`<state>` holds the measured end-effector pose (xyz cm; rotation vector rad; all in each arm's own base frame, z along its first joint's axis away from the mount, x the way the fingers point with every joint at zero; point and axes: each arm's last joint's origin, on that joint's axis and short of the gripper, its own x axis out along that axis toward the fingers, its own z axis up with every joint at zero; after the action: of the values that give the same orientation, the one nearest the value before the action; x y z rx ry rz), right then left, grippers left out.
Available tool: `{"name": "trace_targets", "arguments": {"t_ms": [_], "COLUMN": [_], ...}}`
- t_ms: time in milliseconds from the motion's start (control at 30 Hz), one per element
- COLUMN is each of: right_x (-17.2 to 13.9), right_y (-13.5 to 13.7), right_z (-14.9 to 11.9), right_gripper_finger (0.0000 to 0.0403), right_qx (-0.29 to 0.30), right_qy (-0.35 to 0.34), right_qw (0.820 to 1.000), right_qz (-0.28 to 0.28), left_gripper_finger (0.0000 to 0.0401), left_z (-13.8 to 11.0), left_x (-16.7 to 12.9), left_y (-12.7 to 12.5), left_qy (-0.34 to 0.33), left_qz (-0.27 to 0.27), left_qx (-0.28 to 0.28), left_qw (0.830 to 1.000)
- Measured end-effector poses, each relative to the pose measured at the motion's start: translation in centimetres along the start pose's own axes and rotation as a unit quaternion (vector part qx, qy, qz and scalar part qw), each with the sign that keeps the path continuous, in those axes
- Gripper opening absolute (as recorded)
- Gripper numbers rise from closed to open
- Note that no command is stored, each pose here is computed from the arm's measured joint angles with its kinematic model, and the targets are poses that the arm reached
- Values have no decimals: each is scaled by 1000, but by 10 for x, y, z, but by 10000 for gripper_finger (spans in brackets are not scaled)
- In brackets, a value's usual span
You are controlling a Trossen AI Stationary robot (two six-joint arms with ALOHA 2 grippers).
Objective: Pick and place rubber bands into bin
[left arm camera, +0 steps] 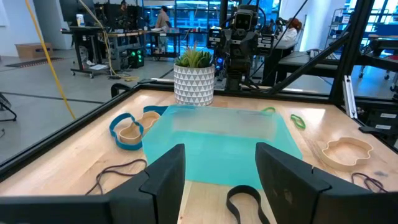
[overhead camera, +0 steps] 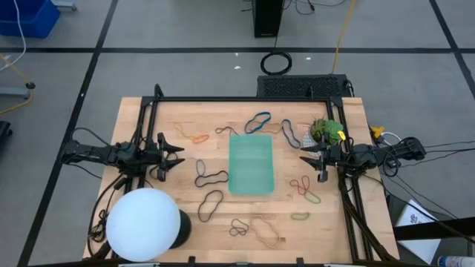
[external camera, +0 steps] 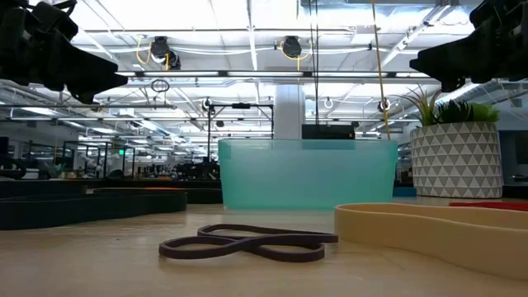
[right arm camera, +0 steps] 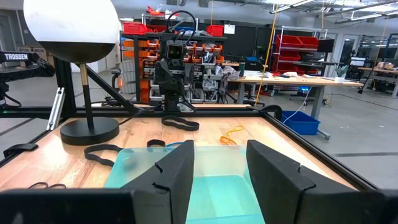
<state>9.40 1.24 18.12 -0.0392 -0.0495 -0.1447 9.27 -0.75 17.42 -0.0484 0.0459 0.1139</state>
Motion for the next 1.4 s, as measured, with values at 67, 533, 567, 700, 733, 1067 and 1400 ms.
{"name": "trace_targets", "arguments": {"t_ms": [67, 533, 567, 700, 733, 1067, 1400], "right_x": [0, 0, 0, 0, 0, 0, 0], "right_y": [0, 0, 0, 0, 0, 0, 0], "right_z": [0, 0, 0, 0, 0, 0, 0], "right_gripper_finger": [141, 141, 141, 141, 141, 141, 141], "right_qx": [0, 0, 0, 0, 0, 0, -21], "right_qy": [0, 0, 0, 0, 0, 0, 0], "right_qw": [1000, 1000, 1000, 1000, 1000, 1000, 1000], "right_qz": [0, 0, 0, 0, 0, 0, 0], "left_gripper_finger": [203, 203, 202, 202, 203, 203, 203], "left_z": [0, 0, 0, 0, 0, 0, 0], "left_x": [0, 0, 0, 0, 0, 0, 0], "left_y": [0, 0, 0, 0, 0, 0, 0], "left_qy": [0, 0, 0, 0, 0, 0, 0], "left_qz": [0, 0, 0, 0, 0, 0, 0], "left_qx": [0, 0, 0, 0, 0, 0, 0], "left_qw": [1000, 1000, 1000, 1000, 1000, 1000, 1000]}}
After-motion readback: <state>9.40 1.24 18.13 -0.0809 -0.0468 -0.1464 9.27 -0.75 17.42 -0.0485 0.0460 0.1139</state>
